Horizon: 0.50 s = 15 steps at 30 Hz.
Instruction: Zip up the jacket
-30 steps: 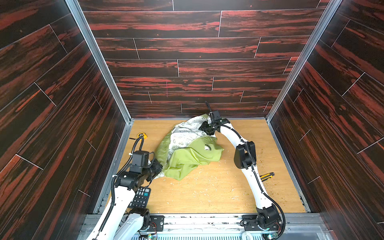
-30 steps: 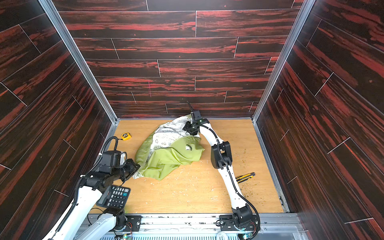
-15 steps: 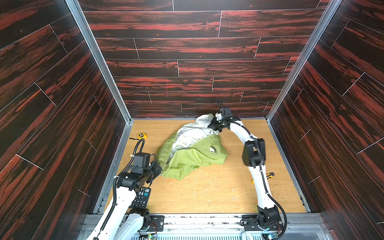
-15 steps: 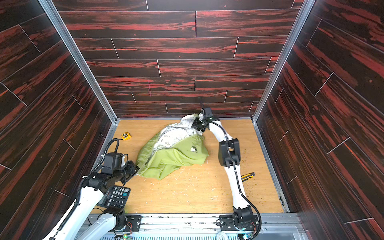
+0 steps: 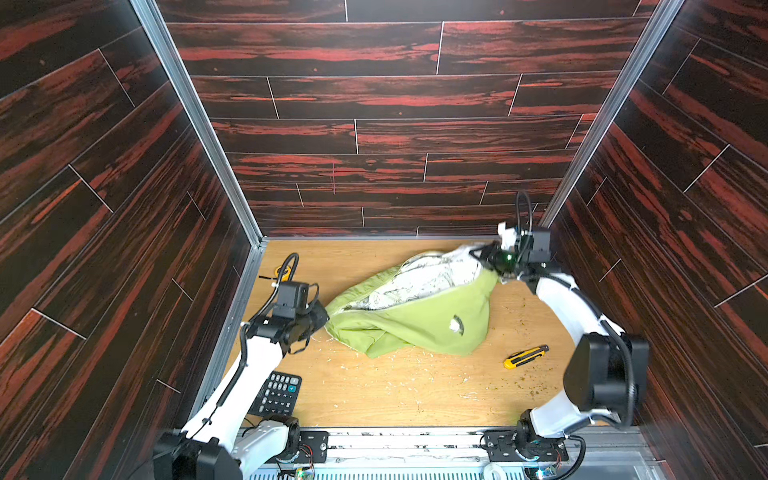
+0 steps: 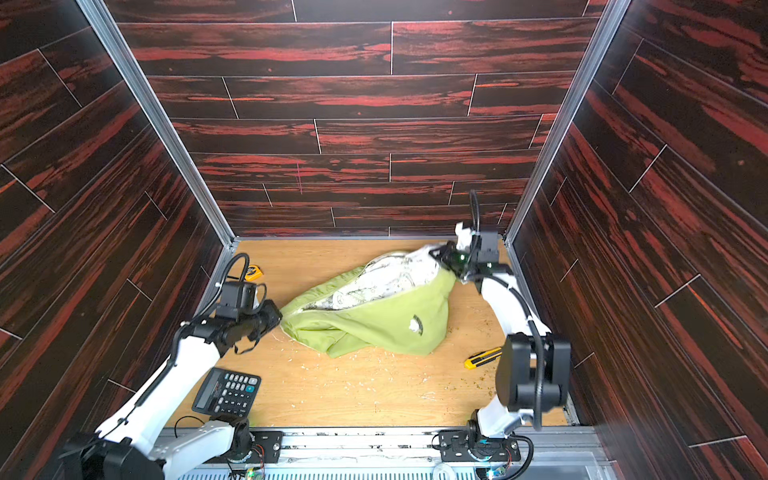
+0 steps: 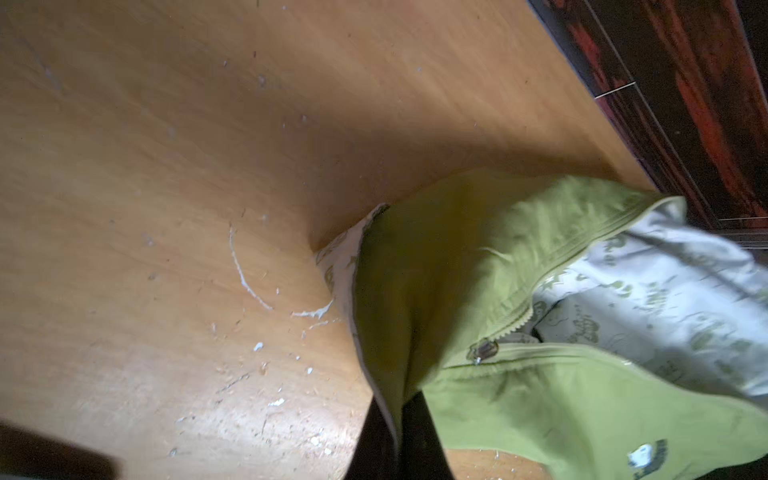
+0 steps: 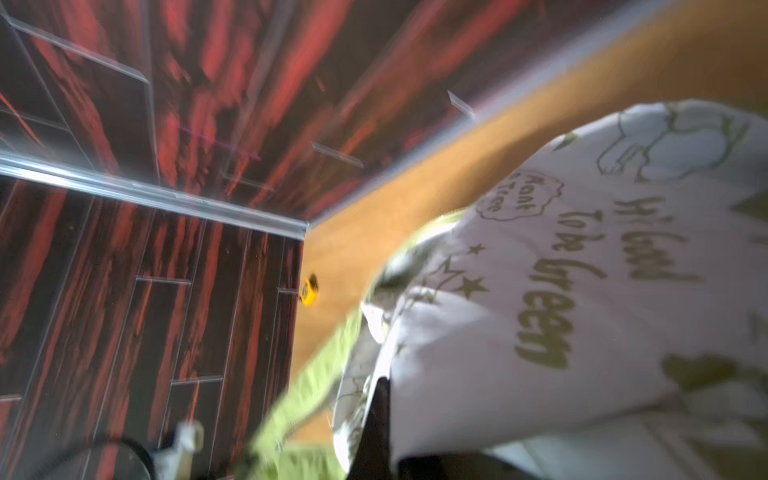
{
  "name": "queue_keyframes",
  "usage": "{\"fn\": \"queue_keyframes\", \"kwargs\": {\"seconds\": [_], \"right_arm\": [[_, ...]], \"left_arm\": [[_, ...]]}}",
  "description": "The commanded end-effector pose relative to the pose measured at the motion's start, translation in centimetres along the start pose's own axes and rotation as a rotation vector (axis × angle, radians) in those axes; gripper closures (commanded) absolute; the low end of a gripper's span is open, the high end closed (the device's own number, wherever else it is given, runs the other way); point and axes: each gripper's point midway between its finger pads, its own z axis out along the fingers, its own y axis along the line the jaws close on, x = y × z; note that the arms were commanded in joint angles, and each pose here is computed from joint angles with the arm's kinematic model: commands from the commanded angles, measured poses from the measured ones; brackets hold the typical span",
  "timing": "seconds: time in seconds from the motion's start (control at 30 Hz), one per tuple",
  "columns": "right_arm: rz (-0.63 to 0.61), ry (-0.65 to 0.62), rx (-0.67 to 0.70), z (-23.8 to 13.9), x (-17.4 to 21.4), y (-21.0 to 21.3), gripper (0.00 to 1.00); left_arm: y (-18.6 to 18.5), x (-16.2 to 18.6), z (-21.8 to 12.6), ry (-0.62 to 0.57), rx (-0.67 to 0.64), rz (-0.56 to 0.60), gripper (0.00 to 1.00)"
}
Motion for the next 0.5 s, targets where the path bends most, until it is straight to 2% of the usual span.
{"fn": "queue_keyframes", "kwargs": {"seconds": [0.0,0.03,0.13,0.23,0.33,0.47], "right_arm": [[0.073,0.092,0.073,0.7,5.6,-4.8,1.00],[0.092,0.106,0.102,0.4,6.9,-5.9,1.00],[0.121,0.111,0.202,-0.9,8.6,-7.9,0.67],[0.112,0.057,0.303,-2.9,7.7,-8.2,0.49],[0.100,-0.010,0.412,-5.3,6.1,-8.0,0.40],[0.090,-0.078,0.486,-7.1,3.9,-6.9,0.39]], "left_arm": [[-1.1,-2.0,0.0,-0.041,-0.002,0.062,1.00],[-1.5,-2.0,0.1,-0.029,0.004,0.072,1.00],[-1.6,-1.7,0.4,0.003,0.006,0.087,1.00],[-1.4,-1.2,0.2,0.009,0.011,0.090,1.00],[-1.1,-1.0,-0.3,-0.001,0.012,0.093,1.00],[-0.4,-0.8,-1.0,-0.035,0.009,0.090,1.00]]}}
